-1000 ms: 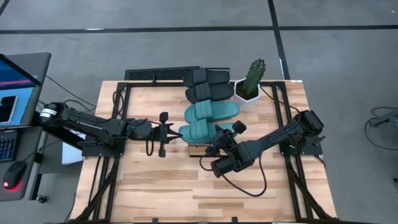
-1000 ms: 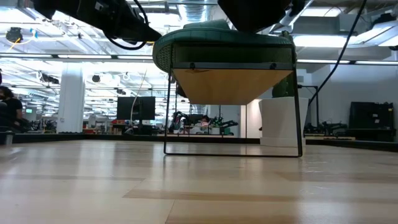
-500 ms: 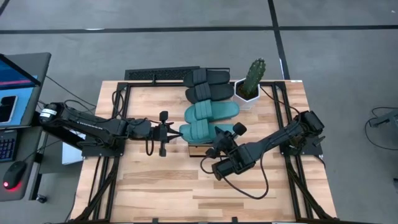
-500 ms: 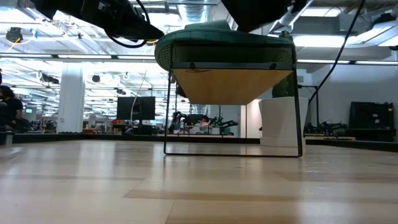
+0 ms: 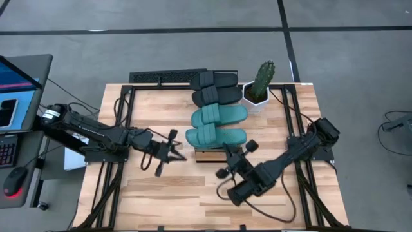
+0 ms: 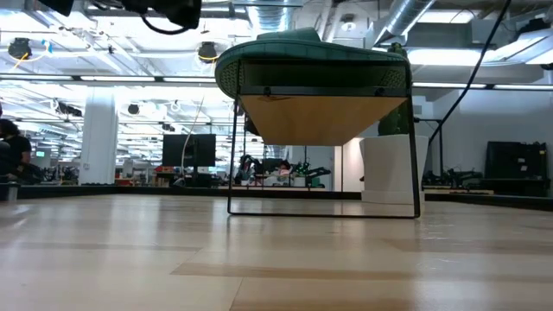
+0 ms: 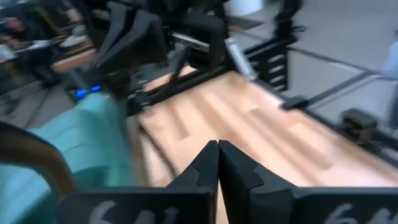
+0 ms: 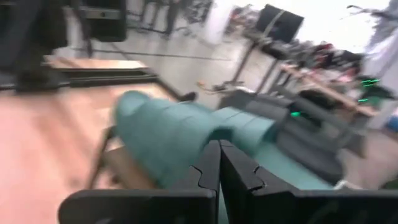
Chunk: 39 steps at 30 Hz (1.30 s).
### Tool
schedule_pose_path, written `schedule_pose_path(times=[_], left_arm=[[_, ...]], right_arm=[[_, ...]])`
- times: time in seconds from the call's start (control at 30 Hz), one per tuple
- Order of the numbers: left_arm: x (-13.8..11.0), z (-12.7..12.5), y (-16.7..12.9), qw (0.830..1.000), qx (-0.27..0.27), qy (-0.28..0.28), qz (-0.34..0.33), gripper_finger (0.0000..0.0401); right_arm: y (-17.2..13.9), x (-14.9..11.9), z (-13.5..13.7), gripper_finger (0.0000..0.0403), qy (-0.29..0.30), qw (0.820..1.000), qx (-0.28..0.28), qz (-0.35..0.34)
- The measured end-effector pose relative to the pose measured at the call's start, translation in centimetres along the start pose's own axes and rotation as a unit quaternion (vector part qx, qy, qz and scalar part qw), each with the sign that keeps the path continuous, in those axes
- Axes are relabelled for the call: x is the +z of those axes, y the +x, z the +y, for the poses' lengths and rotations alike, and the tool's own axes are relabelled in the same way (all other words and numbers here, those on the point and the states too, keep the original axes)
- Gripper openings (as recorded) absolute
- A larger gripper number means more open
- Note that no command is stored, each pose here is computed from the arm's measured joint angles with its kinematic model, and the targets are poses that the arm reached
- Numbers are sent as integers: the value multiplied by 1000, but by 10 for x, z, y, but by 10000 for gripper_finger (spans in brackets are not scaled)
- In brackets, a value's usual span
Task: Pick and place slides into the shelf
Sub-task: Adjust the black and green slippers
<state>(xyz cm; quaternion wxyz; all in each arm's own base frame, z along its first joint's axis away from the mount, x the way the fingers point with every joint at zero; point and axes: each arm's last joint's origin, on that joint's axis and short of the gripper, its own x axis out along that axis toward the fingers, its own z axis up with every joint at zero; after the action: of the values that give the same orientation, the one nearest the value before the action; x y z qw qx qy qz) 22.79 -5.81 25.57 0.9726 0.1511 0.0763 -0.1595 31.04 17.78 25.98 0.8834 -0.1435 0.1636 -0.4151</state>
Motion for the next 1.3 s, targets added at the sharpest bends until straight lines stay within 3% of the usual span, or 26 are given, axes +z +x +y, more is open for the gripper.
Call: schedule_pose_path(times=[0.2, 0.3, 0.47, 0.73, 1.3], left_arm=[[2, -7, 0, 998, -26, -29, -39, 0], [-5, -7, 3, 997, -15, -53, -58, 0], [-28, 1, 13, 995, 23, -91, -46, 0], [-48, 7, 31, 994, 27, -105, -33, 0], [-49, 8, 35, 993, 35, -106, -32, 0]], right_arm=[[-18, -3, 8, 0, 17, 996, 76, 42], [-15, -3, 11, 0, 13, 993, 96, 63], [-1, -2, 12, 0, 1, 993, 94, 77], [15, -11, 12, 0, 3, 990, 93, 104], [48, -22, 5, 0, -12, 991, 54, 123]])
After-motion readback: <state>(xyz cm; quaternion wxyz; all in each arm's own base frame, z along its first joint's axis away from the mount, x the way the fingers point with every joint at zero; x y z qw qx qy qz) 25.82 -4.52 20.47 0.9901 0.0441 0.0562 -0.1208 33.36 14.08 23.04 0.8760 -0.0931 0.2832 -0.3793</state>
